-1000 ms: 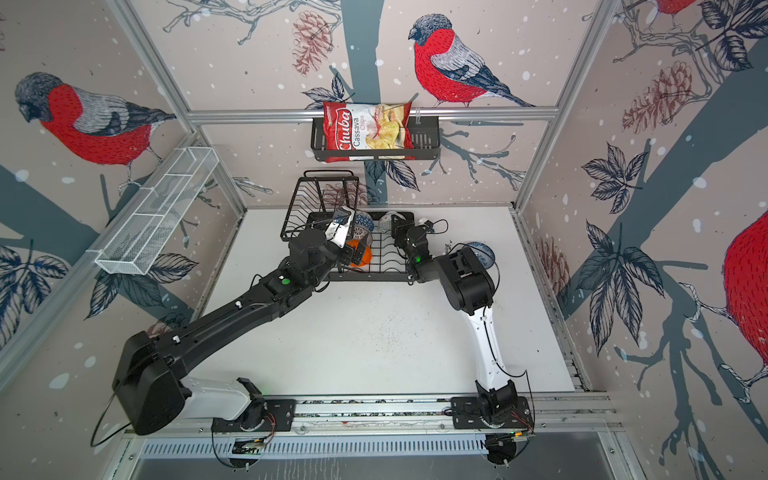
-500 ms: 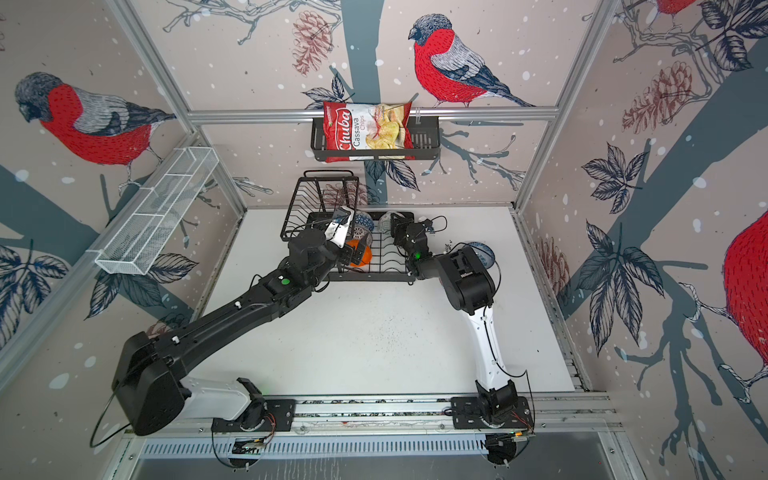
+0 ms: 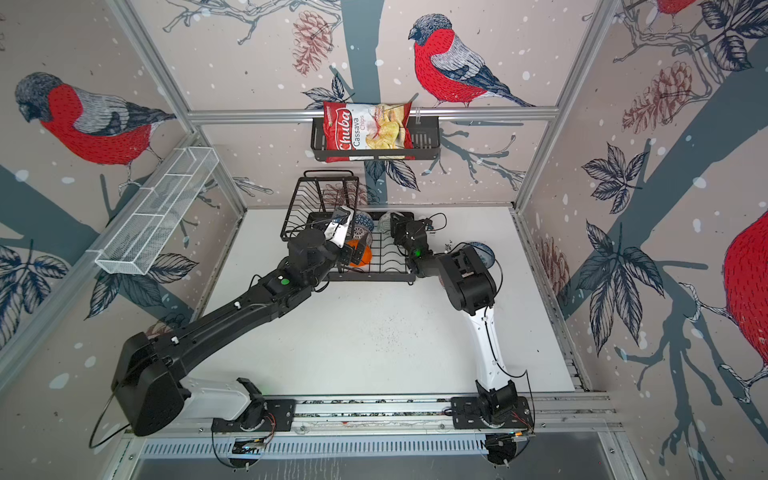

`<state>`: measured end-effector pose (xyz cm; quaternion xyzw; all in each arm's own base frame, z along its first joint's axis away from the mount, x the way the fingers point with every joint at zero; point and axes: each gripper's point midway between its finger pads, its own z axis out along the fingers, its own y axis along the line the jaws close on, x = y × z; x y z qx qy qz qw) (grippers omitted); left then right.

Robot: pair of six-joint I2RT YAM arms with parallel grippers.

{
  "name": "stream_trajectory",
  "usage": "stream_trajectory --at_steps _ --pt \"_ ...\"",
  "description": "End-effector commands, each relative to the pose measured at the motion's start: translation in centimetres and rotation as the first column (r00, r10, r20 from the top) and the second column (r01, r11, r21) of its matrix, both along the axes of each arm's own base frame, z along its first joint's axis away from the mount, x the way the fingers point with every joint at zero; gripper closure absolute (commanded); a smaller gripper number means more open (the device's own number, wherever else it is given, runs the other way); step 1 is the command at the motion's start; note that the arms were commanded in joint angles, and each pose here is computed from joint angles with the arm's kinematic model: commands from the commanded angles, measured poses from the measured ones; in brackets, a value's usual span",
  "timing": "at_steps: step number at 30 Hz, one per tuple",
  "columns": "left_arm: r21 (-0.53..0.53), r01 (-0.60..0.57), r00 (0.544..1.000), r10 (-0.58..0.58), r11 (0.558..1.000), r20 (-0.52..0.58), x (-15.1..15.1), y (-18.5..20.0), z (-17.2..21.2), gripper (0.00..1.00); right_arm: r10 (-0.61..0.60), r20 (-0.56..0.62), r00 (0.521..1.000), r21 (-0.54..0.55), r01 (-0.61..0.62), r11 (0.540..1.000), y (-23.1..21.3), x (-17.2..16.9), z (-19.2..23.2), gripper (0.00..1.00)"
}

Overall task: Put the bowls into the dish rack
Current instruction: 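Lower the green-patterned bowl into a rack slot beside the blue bowl with the right gripper, then open the right gripper to release the bowl in the rack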

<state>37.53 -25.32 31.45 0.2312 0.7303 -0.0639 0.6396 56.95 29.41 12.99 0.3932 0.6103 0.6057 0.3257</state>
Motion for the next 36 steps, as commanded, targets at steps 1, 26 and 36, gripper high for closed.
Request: stream_trajectory --at_steps 1,26,36 --pt "-0.042 -0.009 0.999 0.011 0.999 0.037 0.1 0.1 1.5 0.03 0.021 -0.002 1.0 -0.007 -0.021 1.0 0.4 -0.1 0.5 0.77" --pt "-0.047 -0.008 0.999 0.01 0.999 0.039 0.0 0.2 1.7 0.02 0.009 0.015 1.0 -0.039 -0.008 0.999 -0.4 -0.1 2.4 0.69" --pt "-0.047 -0.014 0.999 0.016 0.999 0.043 0.0 0.3 1.7 0.02 0.006 0.022 1.0 -0.045 -0.005 0.999 -0.9 -0.7 3.3 0.63"
